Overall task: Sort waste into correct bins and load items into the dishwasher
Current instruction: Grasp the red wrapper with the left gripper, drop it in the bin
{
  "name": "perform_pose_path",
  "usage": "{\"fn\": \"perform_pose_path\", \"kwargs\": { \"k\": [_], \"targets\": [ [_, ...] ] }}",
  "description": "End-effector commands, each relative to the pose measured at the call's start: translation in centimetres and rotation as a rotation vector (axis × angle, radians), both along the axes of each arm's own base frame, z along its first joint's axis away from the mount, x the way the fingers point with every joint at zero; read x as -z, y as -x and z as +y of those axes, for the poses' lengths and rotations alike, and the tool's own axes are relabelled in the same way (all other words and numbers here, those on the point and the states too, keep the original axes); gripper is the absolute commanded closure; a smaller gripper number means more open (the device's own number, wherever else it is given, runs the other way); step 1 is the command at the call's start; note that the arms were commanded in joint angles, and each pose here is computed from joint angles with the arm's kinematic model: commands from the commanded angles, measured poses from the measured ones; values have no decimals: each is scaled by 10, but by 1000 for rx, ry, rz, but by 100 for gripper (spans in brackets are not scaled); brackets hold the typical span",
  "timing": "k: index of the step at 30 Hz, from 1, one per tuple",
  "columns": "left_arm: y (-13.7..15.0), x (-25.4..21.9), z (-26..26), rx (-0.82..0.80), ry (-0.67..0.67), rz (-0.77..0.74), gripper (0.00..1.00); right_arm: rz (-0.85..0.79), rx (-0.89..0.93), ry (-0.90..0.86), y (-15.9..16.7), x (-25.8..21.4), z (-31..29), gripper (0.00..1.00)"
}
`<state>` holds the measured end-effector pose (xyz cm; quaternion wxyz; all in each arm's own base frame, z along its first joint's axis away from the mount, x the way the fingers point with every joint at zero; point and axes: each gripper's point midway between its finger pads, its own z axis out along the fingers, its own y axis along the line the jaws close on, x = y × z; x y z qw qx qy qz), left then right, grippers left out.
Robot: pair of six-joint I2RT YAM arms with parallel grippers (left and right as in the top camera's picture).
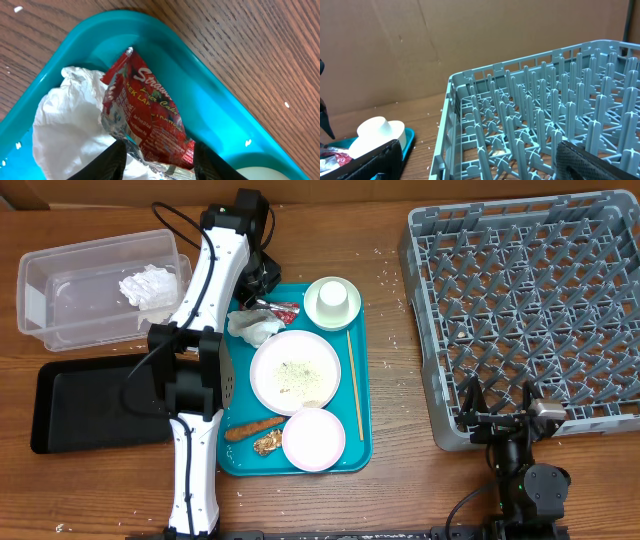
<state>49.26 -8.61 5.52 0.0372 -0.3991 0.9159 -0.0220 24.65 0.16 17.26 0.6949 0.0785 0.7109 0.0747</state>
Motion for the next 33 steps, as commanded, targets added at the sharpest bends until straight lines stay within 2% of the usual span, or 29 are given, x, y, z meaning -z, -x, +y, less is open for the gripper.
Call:
{"fn": "perform_pose_path", "kwargs": {
  "k": [1,7,14,20,22,28,33],
  "targets": [
    [2,13,8,-19,-34,24,55,-2,-6,6,0,2,1,0],
    [0,17,8,-21,-35,19,54,-2,-6,7,0,2,1,0],
    [0,17,9,-22,-35,19,60,-2,-6,6,0,2,1,0],
    [-2,17,8,-20,-29,10,77,-2,-6,6,0,2,1,0],
    [-3,15,9,8,-26,8,96,-2,-6,7,0,2,1,0],
    [-7,-11,9,68,17,-41,96,-2,-6,7,0,2,1,0],
    [-22,-68,19,48,30,-186,96,-2,-6,7,0,2,1,0]
  ]
}}
